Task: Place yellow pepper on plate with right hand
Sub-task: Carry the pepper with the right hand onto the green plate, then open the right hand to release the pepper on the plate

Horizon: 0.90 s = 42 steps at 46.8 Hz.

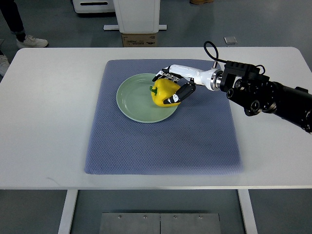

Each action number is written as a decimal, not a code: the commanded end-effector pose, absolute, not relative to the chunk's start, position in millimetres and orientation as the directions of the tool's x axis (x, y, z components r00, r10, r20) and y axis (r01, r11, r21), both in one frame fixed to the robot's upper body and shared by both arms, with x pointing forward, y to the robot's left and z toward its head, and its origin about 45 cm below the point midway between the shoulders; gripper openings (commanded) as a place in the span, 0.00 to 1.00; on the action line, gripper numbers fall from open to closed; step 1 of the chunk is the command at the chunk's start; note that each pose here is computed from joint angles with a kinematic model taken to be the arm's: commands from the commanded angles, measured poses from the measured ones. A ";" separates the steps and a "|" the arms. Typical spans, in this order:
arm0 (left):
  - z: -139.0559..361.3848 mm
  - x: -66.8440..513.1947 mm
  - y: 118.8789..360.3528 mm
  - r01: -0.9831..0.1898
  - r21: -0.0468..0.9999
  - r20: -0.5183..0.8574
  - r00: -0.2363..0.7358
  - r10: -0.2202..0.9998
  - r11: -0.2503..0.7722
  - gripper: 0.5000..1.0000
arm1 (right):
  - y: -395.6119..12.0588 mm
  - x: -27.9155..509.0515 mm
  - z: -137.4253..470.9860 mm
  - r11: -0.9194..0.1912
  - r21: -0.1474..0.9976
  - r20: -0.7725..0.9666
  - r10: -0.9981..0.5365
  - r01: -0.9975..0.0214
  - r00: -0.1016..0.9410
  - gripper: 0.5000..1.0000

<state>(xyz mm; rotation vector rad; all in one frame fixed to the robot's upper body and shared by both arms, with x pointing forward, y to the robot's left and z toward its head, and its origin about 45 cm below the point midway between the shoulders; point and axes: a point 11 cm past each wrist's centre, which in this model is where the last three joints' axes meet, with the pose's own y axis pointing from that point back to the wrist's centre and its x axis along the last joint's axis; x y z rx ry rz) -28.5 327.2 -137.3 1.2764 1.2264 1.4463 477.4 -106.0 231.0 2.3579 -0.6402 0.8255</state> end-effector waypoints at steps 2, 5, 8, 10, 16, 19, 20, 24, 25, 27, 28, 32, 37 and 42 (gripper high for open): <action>-137.3 -28.5 327.2 0.018 0.984 0.180 -0.139 0.974 -0.179 1.00 | -96.8 475.5 236.5 -0.749 0.314 0.653 -0.275 -0.583 0.705 0.00; -137.3 -28.5 327.2 0.018 0.984 0.180 -0.139 0.974 -0.179 1.00 | -93.9 476.2 240.6 -0.754 0.299 0.648 -0.289 -0.585 0.705 0.00; -137.3 -28.5 327.2 0.018 0.984 0.180 -0.139 0.974 -0.179 1.00 | -91.5 473.8 239.4 -0.761 0.303 0.638 -0.285 -0.574 0.716 0.00; -137.3 -28.5 327.2 0.018 0.984 0.180 -0.139 0.974 -0.179 1.00 | -89.1 471.2 237.4 -0.765 0.309 0.630 -0.280 -0.565 0.724 0.00; -137.3 -28.5 327.2 0.018 0.984 0.180 -0.139 0.974 -0.179 1.00 | -83.2 463.8 231.2 -0.775 0.322 0.610 -0.269 -0.543 0.746 0.00; -137.4 -28.5 326.7 0.018 0.984 0.178 -0.139 0.974 -0.177 1.00 | -83.5 462.8 228.9 -0.775 0.324 0.606 -0.270 -0.543 0.748 0.00; -137.3 -28.5 327.2 0.018 0.984 0.180 -0.139 0.974 -0.179 1.00 | -83.7 462.8 228.6 -0.774 0.327 0.605 -0.270 -0.543 0.749 0.00; -137.3 -28.5 327.2 0.018 0.984 0.180 -0.139 0.974 -0.179 1.00 | -84.5 462.4 226.3 -0.769 0.332 0.603 -0.272 -0.546 0.750 0.00; -137.3 -28.5 327.2 0.018 0.984 0.180 -0.139 0.974 -0.179 1.00 | -84.5 462.4 226.3 -0.769 0.332 0.603 -0.272 -0.546 0.750 0.00; -137.3 -28.5 327.2 0.018 0.984 0.180 -0.139 0.974 -0.179 1.00 | -84.7 462.2 225.6 -0.769 0.333 0.602 -0.272 -0.546 0.751 0.16; -137.3 -28.5 327.2 0.018 0.984 0.180 -0.139 0.974 -0.179 1.00 | -84.7 462.2 225.6 -0.769 0.333 0.602 -0.272 -0.546 0.751 0.29; -137.3 -28.5 327.2 0.018 0.984 0.180 -0.141 0.974 -0.179 1.00 | -85.8 461.8 223.3 -0.766 0.330 0.604 -0.278 -0.552 0.747 0.80; -137.3 -29.4 327.2 0.020 0.984 0.180 -0.140 0.974 -0.179 1.00 | -86.9 460.7 220.0 -0.763 0.332 0.602 -0.281 -0.554 0.748 1.00; -137.3 -28.5 327.2 0.018 0.984 0.180 -0.139 0.974 -0.179 1.00 | -86.5 461.1 221.0 -0.764 0.330 0.602 -0.282 -0.554 0.747 1.00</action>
